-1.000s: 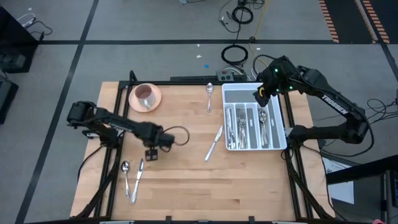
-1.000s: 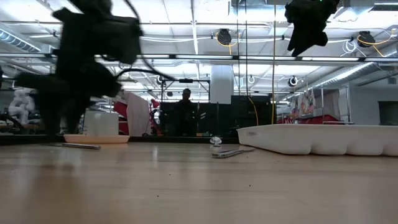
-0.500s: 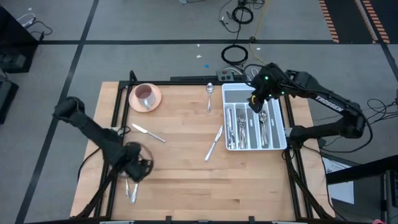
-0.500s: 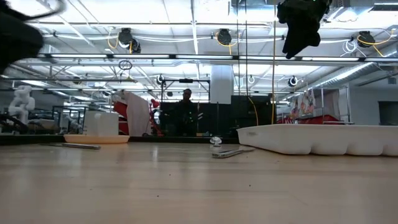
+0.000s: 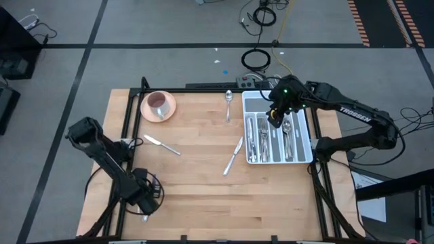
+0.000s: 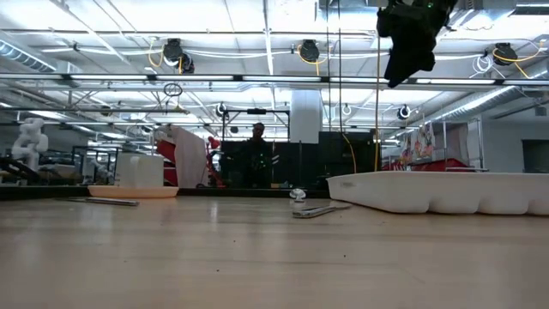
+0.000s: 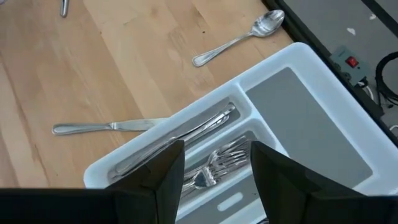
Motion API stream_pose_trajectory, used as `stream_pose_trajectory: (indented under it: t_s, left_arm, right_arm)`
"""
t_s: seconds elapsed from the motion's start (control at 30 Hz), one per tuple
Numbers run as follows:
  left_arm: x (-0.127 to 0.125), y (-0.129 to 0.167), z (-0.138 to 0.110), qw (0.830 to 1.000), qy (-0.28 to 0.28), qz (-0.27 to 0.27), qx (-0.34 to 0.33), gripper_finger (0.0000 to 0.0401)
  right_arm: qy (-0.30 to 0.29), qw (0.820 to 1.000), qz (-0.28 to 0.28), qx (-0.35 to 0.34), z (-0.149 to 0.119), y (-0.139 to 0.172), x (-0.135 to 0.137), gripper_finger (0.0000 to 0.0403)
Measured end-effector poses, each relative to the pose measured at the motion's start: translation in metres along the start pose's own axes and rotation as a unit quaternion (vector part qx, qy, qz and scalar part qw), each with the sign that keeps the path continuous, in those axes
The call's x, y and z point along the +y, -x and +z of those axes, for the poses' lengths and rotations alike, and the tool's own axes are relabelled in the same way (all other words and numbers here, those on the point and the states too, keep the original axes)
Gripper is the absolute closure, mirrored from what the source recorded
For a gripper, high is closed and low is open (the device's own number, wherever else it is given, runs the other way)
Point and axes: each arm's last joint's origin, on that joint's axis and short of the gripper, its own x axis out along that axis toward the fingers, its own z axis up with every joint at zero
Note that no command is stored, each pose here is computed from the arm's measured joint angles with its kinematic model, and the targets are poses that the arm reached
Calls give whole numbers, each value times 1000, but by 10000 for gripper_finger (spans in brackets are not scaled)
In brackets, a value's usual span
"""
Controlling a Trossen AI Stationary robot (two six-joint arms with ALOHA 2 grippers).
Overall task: Sort silverware
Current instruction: Put the silver spoon into the silverware rack
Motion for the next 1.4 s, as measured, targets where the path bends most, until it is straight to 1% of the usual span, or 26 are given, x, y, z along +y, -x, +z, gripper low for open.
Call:
stream_pose_trajectory:
  t_s: [0.07,0.17,0.23,0.3,0.4,0.6,0.63,0.8,0.9,1.1,1.17,1.23,1.27,1.3,1.33,1.4]
  left_arm:
    - [0,-6,-2,1000,-1,15,-17,113]
    - [2,-11,-3,999,8,38,-24,114]
    - [2,-15,-3,999,10,36,-23,122]
    - [2,-20,-1,999,15,25,-24,144]
    - [2,-24,1,1000,15,12,-24,203]
    - [2,-26,4,999,-1,-7,-50,364]
    - [2,-26,4,998,-8,-8,-55,380]
    - [-2,-23,4,998,-7,-9,-60,389]
    - [-6,-13,-1,998,-14,-21,-62,390]
    - [-11,24,-6,994,-12,-83,-72,391]
    - [-12,40,-7,990,-11,-122,-72,391]
    - [-14,57,-4,979,-6,-182,-89,391]
    - [-14,66,-2,970,-4,-221,-104,391]
    - [-15,76,0,955,2,-269,-124,391]
    - [-16,87,2,934,8,-325,-148,391]
    - [-13,105,8,879,23,-429,-205,391]
  right_arm:
    - [2,1000,3,2,-1,-1,2,227]
    - [-5,1000,8,3,-1,-1,6,227]
    - [-5,1000,12,4,-2,-1,8,227]
    - [-5,1000,15,4,-2,-1,11,227]
    - [-6,1000,21,6,-3,-1,16,227]
    - [-16,999,31,8,-4,0,23,227]
    - [-18,999,32,7,-4,0,24,227]
    - [-17,999,38,1,-4,0,28,227]
    - [-14,999,41,-6,-3,0,29,227]
    - [-5,999,44,-18,0,0,30,227]
    - [-3,999,44,-22,0,0,30,227]
    - [-2,998,48,-34,2,-1,31,227]
    - [2,998,52,-45,3,-3,31,227]
    - [10,997,58,-56,4,-7,32,227]
    - [18,995,69,-66,4,-10,33,227]
    - [38,988,118,-88,4,-18,36,227]
